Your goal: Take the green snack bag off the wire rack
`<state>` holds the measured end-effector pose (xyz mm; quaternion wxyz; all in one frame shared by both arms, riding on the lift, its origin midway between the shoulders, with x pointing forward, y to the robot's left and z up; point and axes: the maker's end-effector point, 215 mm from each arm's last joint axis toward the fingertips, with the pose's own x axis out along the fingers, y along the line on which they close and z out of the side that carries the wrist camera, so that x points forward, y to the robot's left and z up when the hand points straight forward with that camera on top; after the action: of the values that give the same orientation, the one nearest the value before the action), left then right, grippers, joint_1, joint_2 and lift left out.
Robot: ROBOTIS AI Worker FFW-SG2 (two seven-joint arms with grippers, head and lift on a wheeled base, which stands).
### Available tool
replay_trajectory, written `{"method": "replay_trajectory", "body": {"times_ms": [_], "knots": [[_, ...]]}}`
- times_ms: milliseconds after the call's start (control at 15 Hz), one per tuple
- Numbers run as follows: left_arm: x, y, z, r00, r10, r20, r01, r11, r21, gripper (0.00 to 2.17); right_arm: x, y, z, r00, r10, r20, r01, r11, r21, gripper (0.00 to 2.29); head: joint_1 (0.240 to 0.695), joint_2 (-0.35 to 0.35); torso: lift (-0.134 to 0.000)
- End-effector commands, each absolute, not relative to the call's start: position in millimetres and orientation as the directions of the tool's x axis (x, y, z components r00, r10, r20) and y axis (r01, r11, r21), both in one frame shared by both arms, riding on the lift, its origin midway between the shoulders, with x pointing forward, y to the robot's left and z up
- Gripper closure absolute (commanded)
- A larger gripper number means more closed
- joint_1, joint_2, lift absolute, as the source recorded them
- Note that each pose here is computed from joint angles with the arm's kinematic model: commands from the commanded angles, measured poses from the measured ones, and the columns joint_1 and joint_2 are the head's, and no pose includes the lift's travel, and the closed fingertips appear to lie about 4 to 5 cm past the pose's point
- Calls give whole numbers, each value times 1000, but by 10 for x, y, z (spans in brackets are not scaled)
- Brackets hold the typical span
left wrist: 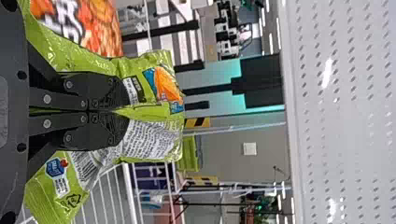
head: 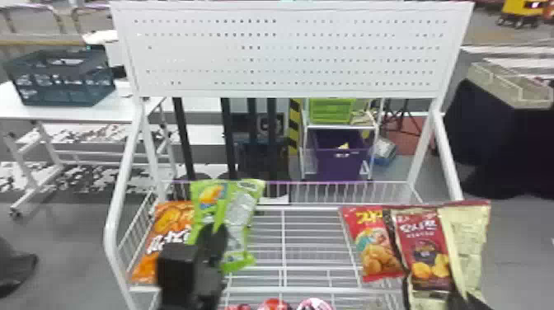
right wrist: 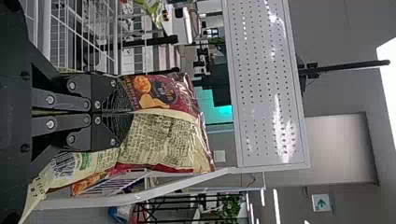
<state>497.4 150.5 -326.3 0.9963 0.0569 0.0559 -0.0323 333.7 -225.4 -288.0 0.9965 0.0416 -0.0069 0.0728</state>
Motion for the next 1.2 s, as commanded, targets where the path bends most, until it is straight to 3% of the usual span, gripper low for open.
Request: {"method": "replay_trajectory", "body": {"times_ms": [0,200,400,533,1133], "knots": [[4671,2110,-3017,996,17,-84,-8,995,103,2037,3327,-2244,-2845,989,147,24,-149,986,81,2243,499,0,0],[4200,2607,-2762,998,59,-23,-57,996,71,2037,3314,-2225,-2817,988,149,27,-151,985,85,2243,499,0,0],[3727,2767,-2375,993,55,105,-55,998,4,2037,3301,-2175,-2779,987,157,34,-159,984,84,2243,499,0,0],[3510,2812,-2293,990,48,134,-47,999,-12,2037,3284,-2166,-2801,987,158,26,-160,983,85,2243,499,0,0],[3418,2900,-2320,987,76,143,-74,997,-18,2037,3150,-2128,-2756,985,174,22,-175,980,90,2243,499,0,0]]}}
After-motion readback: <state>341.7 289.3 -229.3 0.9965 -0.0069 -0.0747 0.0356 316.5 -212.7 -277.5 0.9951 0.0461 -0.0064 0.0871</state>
